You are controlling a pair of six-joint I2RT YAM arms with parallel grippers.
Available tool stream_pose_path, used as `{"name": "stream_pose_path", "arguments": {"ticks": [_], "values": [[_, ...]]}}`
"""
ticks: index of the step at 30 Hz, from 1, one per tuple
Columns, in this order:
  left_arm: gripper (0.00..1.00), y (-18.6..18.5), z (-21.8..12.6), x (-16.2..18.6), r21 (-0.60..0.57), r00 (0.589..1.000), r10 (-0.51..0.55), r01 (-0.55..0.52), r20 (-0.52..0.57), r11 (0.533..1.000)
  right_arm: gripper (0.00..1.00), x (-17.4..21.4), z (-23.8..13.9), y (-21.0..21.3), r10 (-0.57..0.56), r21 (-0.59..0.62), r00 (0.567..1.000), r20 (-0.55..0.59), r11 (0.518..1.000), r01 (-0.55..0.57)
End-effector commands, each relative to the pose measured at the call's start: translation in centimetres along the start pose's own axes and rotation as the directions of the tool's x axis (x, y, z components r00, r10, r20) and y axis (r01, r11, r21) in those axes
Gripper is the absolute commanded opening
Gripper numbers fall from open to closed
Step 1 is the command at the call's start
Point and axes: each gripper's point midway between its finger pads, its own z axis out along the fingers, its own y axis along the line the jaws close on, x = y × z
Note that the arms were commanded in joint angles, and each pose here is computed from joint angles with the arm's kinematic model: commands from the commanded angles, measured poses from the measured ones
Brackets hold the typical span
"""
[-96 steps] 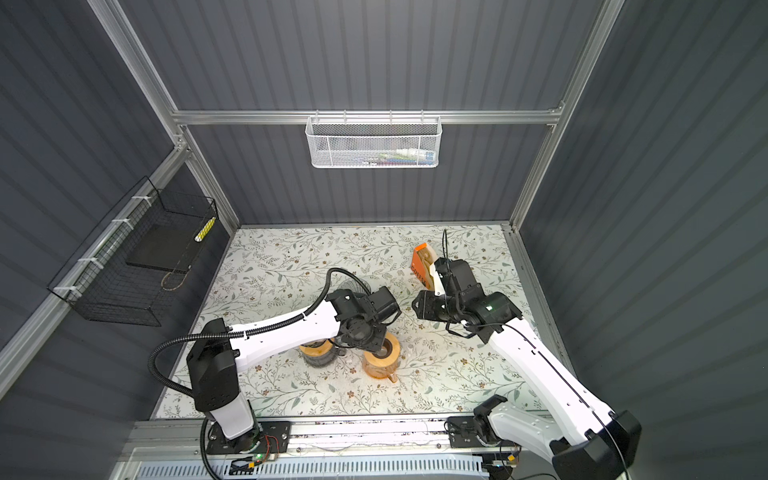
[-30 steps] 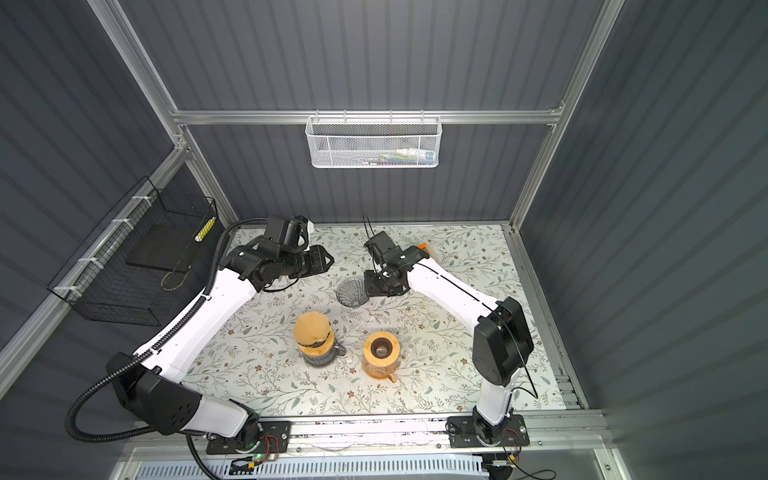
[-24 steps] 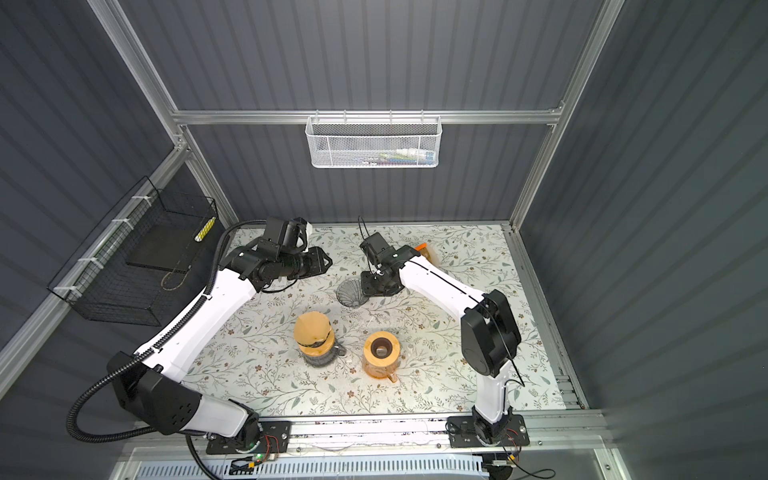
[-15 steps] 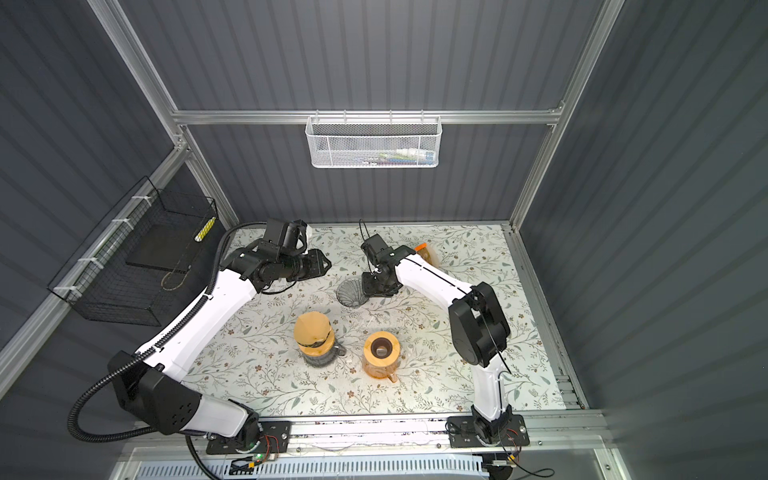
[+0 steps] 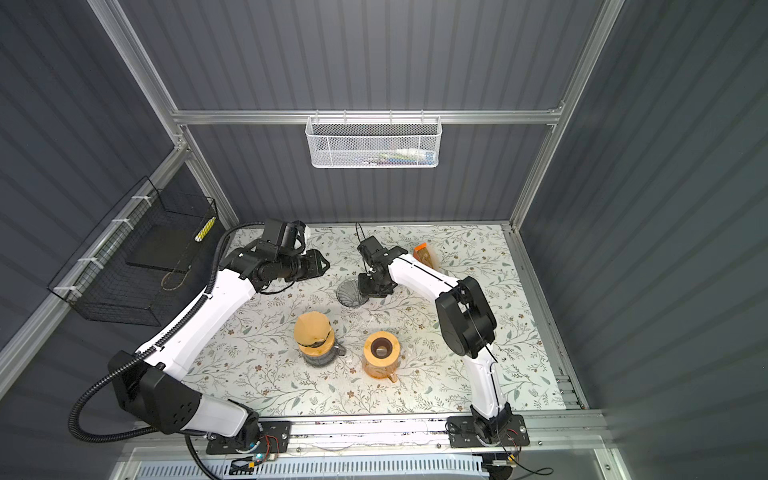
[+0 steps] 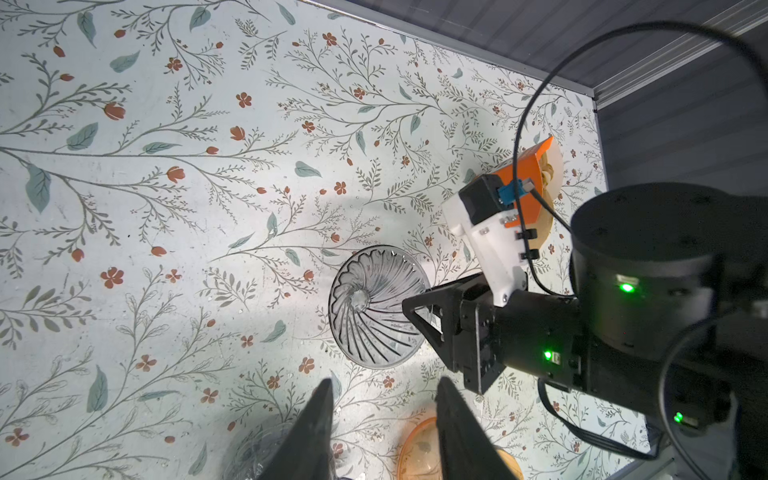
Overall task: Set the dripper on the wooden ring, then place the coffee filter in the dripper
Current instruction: 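Close the right gripper on the glass dripper's rim and lift it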
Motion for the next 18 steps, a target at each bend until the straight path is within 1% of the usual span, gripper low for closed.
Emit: {"name": "stream_pose_path", "arguments": {"ticks": [1, 7, 13, 16, 18], "values": [[0.42, 0.4, 0.3, 0.4, 0.004, 1.0, 0.017, -0.017, -0.023, 1.0, 0.31, -0.8, 0.1, 0.2, 0.011, -0.014, 1.0, 0.013, 1.0, -0.01], [0.42, 0.5, -0.1, 0.7, 0.003, 1.0, 0.015, -0.015, -0.026, 1.0, 0.27, -1.0, 0.8, 0.0, 0.023, -0.013, 1.0, 0.009, 1.0, -0.023], [0.42, 0.8, -1.0, 0.8, -0.006, 1.0, 0.011, -0.011, -0.006, 1.0, 0.21, -1.2, 1.4, 0.1, 0.032, -0.017, 0.999, 0.003, 0.999, -0.032], [0.42, 0.9, -1.3, 0.9, -0.007, 1.0, 0.008, -0.008, -0.005, 1.0, 0.18, -1.2, 1.5, 0.1, 0.033, -0.017, 0.999, 0.002, 0.999, -0.033], [0.42, 0.9, -1.4, 1.0, -0.006, 1.0, 0.007, -0.007, -0.006, 1.0, 0.13, -1.1, 1.5, 0.0, 0.036, -0.014, 0.999, 0.003, 0.999, -0.036]]}}
